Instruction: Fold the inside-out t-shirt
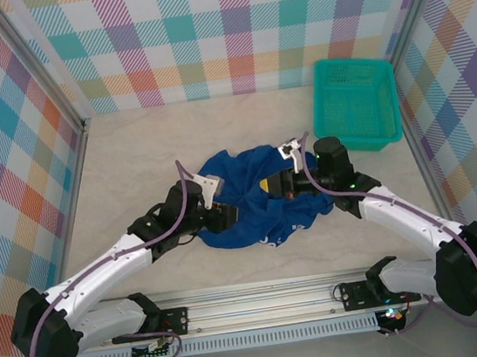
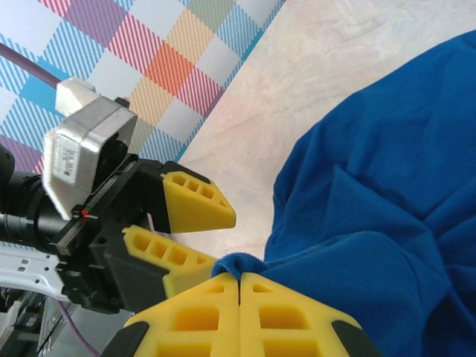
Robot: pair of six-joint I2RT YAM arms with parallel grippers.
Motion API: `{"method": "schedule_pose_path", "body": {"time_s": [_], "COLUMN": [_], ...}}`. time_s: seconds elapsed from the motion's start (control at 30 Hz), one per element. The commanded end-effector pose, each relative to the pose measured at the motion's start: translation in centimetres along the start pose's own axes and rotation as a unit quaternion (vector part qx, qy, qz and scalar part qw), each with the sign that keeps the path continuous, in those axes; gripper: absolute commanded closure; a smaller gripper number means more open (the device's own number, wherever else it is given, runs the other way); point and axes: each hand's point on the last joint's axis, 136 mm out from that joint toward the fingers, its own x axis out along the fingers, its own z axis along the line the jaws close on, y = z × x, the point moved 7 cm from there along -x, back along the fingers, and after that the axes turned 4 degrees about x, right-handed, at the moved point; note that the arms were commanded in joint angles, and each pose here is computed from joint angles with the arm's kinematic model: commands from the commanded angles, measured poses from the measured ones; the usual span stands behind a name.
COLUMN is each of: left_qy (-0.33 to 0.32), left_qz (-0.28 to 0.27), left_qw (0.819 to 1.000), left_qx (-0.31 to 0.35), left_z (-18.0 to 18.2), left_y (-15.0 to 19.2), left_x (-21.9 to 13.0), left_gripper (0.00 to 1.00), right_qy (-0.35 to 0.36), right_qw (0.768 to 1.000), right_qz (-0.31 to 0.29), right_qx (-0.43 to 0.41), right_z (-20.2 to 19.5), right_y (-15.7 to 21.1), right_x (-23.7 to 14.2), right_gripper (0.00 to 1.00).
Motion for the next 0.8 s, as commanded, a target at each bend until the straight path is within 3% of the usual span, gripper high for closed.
{"method": "schedule_pose_path", "body": {"time_s": [0.0, 0.27, 0.43, 0.5, 0.6, 0.77], "left_qy": [0.084, 0.115, 0.073, 0.041, 0.014, 0.018], "left_qz": [-0.068, -0.083, -0.070, -0.073, -0.078, -0.080], "left_qw": [0.994, 0.990, 0.995, 0.996, 0.997, 0.997], "left_qx": [-0.002, -0.006, -0.012, -0.014, -0.009, 0.011], "left_z": [-3.4, -5.2, -4.3, -3.7, -3.1, -3.0], "left_y": [-3.5, -5.5, -5.2, -5.2, -5.4, -5.9], "left_x": [-0.9, 1.2, 2.7, 2.9, 3.2, 2.5], "left_gripper": [0.46, 0.35, 0.35, 0.41, 0.58, 0.82], "right_qy": [-0.038, -0.056, -0.059, -0.060, -0.064, -0.042], "right_qw": [0.999, 0.998, 0.998, 0.998, 0.997, 0.998], "right_qz": [-0.011, -0.018, -0.028, -0.031, -0.031, -0.034], "right_qx": [0.000, 0.004, 0.002, -0.002, -0.008, -0.029], "right_z": [1.1, 1.3, 1.6, 1.8, 2.0, 2.1], "right_y": [-0.2, 0.2, 0.1, 0.0, 0.0, 0.0], "right_x": [0.2, 0.2, -0.1, -0.3, -0.4, -0.8], "right_gripper": [1.00, 1.00, 1.00, 1.00, 1.00, 1.00]}}
